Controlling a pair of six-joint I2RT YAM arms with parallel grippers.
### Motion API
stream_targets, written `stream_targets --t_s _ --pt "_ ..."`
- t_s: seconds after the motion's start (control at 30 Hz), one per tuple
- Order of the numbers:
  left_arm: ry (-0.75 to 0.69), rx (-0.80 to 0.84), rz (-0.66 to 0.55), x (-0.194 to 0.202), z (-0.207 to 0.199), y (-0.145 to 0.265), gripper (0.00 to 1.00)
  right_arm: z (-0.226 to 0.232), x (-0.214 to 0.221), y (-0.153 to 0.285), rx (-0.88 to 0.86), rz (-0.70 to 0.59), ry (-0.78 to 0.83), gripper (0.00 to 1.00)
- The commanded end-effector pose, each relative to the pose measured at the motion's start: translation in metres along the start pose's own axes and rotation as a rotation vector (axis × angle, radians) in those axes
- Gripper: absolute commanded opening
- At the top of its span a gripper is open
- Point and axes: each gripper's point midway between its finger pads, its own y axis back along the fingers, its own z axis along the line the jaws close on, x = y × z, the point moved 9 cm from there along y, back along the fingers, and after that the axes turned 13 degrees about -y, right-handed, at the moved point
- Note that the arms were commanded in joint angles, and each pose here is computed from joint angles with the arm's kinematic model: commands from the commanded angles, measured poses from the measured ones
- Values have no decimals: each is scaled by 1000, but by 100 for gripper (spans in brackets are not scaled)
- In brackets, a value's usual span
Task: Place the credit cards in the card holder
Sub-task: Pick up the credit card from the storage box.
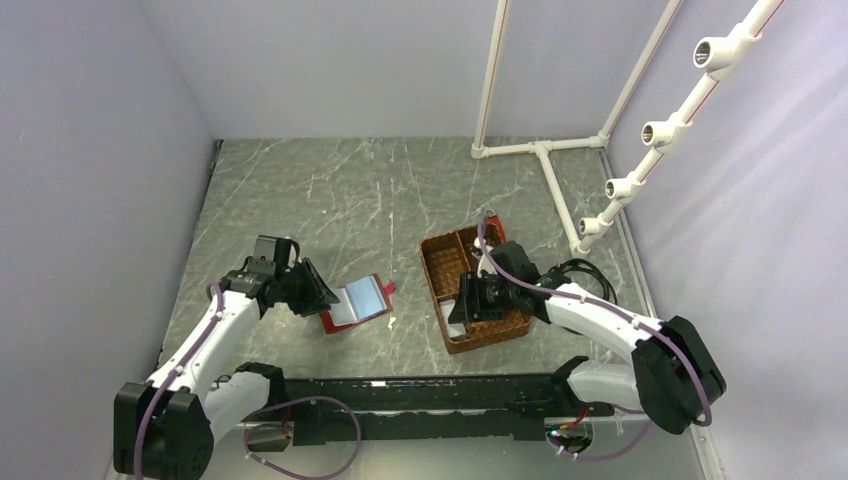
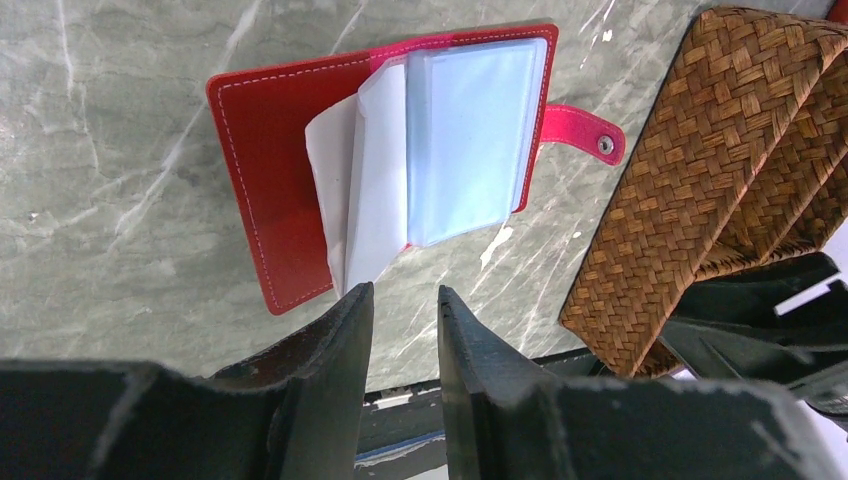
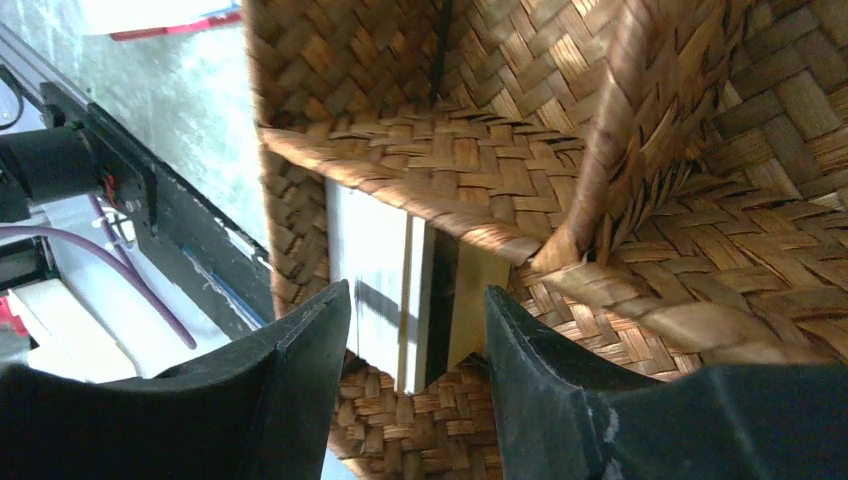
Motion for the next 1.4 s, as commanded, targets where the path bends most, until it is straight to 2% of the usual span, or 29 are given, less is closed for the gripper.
stream_targets --t_s 0.0,0.1,0.47,0.6,0.77,0.8,0.87,1.1,1.2,1.37 --pt "-24 38 -30 -6 -6 4 36 1 -1 -8 -61 9 -6 54" --pt "-25 39 -28 -5 -6 5 36 4 -1 -7 -81 15 -2 52" --pt "-27 52 -27 -8 -7 2 36 16 -6 8 -145 -10 3 26" --pt "-28 51 -25 -8 -7 2 36 15 -6 9 -146 -16 4 20" --pt "-27 51 -23 -7 -7 1 36 13 -9 12 -95 -36 11 0" --pt "-30 51 -24 -8 -8 2 37 14 -11 15 -73 -50 19 0" --pt "-41 33 -35 -11 -9 7 41 15 -16 24 -17 -89 41 0" --pt "-98 -1 -148 -24 -24 54 68 27 -34 65 155 -250 139 0" --pt "-154 144 -191 -28 -42 71 73 49 -45 85 131 -309 175 0" --pt "-242 619 -222 -30 -78 77 78 92 -55 87 -185 -345 101 0"
